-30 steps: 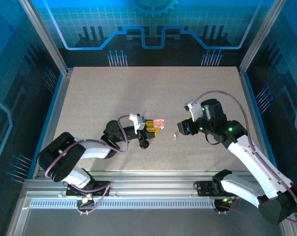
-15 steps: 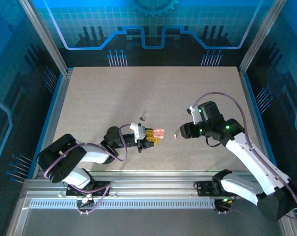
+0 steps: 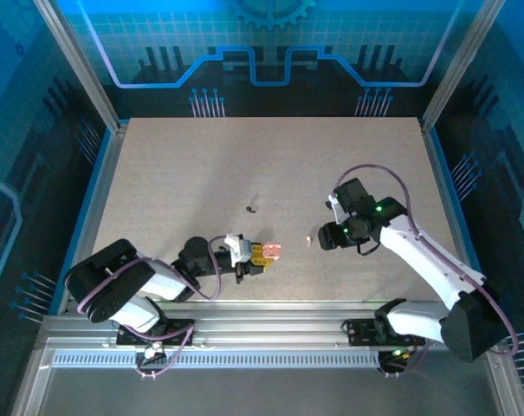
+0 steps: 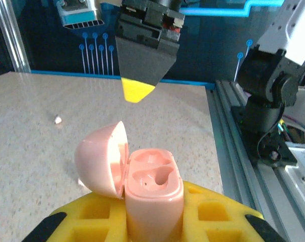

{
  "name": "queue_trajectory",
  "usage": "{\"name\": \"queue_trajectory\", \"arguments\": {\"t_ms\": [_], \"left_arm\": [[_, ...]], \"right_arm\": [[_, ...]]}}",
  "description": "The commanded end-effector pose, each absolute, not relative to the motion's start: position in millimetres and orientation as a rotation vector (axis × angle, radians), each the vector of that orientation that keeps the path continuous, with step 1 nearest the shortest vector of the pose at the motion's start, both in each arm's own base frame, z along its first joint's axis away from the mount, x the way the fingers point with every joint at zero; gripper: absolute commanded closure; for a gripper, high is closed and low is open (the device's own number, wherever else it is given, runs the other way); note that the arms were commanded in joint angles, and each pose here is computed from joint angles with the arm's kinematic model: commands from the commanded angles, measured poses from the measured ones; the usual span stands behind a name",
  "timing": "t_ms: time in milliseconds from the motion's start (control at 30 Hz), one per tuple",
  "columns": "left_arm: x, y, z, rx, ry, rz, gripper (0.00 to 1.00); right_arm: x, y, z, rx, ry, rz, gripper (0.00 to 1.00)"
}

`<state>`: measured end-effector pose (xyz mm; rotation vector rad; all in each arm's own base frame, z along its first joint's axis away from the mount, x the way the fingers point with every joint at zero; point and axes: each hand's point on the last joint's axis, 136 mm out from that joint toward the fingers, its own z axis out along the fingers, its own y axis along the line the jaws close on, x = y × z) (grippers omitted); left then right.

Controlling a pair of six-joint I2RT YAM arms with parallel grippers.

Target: Insert the wireless bluetooth earbuds into the charging case

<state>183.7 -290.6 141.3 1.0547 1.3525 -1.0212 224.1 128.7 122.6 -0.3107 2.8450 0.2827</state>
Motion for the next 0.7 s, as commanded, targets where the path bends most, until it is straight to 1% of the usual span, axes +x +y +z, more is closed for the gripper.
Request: {"name": "queue_trajectory", "arguments": {"t_ms": [0,367,667], "left_arm": [[183.3,-285.6,146.1,1.049,1.308,-0.955,0.84],[194.6,-282.6,139.0,1.023,1.342,-0.889,0.84],[194.3,-277.9,140.1,1.0,1.359,-0.881,0.83]], "right_arm": [[232.2,139.2,124.3,-0.266,2.865,0.348,0.43],[257.1,153.8,97.9,-0.225,2.962,0.321,0.45],[274.4,168.1,69.4,-0.267,3.04,0.296,0.53]]}}
